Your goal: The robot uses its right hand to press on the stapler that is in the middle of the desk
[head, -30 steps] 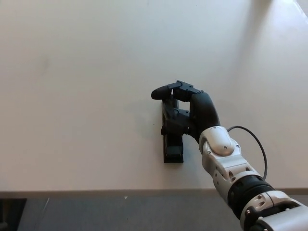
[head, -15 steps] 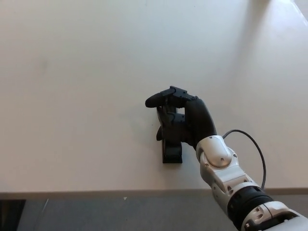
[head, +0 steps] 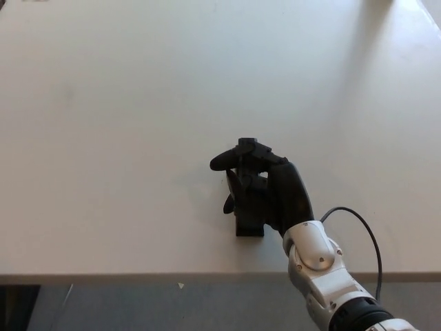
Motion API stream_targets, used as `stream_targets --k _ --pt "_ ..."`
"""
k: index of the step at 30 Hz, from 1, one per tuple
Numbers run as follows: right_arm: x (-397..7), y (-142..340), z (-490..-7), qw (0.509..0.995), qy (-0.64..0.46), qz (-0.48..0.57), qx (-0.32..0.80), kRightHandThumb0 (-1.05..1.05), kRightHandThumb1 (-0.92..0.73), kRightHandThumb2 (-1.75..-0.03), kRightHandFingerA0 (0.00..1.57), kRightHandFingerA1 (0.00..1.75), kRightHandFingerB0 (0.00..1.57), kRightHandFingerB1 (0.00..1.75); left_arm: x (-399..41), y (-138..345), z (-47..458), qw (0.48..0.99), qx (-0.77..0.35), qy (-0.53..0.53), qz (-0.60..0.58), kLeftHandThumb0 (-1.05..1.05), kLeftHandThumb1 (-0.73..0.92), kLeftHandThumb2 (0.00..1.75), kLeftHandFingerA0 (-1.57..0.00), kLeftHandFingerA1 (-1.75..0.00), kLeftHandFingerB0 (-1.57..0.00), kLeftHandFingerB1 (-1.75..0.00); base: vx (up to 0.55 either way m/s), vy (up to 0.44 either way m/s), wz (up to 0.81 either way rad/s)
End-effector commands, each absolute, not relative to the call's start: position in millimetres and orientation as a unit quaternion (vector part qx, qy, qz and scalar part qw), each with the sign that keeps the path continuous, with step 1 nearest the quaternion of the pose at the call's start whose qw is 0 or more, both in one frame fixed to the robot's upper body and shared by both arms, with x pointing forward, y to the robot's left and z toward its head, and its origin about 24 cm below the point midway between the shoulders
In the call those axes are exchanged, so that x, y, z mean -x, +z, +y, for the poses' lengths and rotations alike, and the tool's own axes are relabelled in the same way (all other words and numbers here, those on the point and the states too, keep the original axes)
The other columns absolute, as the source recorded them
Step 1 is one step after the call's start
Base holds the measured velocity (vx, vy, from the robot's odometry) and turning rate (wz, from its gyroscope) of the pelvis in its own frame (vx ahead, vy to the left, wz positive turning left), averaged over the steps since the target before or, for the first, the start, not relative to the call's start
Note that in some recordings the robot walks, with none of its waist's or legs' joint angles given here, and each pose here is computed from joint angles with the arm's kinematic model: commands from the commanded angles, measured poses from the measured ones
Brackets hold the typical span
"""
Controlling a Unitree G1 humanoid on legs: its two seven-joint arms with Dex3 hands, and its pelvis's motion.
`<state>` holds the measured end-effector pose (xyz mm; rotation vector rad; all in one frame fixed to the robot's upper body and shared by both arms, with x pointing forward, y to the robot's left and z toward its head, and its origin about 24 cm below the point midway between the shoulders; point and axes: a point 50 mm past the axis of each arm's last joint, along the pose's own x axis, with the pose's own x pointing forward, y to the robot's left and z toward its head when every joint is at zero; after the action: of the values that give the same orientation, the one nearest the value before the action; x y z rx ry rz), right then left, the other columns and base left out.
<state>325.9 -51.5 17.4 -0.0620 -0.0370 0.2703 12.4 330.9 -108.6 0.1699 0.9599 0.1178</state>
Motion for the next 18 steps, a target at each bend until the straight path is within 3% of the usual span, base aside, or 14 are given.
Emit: stream_targets --k 1,18 --pt "-117 -152 -53 0.881 0.166 0.437 0.080 -0.20 -0.75 -0.74 0.94 1.49 0.81 1.24 17 -101 330 0.874 -0.146 0.010 0.463 -0.75 0.64 1.05 -0.08 -0.51 -0.01 -0.46 0.00 0.000 0.00" --pt "-214 -112 -49 0.922 0.159 0.341 0.091 -0.20 -0.75 -0.74 0.94 1.49 0.81 1.24 -74 -93 336 0.919 -0.152 0.026 0.364 -0.75 0.64 1.05 -0.08 -0.51 -0.01 -0.46 0.00 0.000 0.00"
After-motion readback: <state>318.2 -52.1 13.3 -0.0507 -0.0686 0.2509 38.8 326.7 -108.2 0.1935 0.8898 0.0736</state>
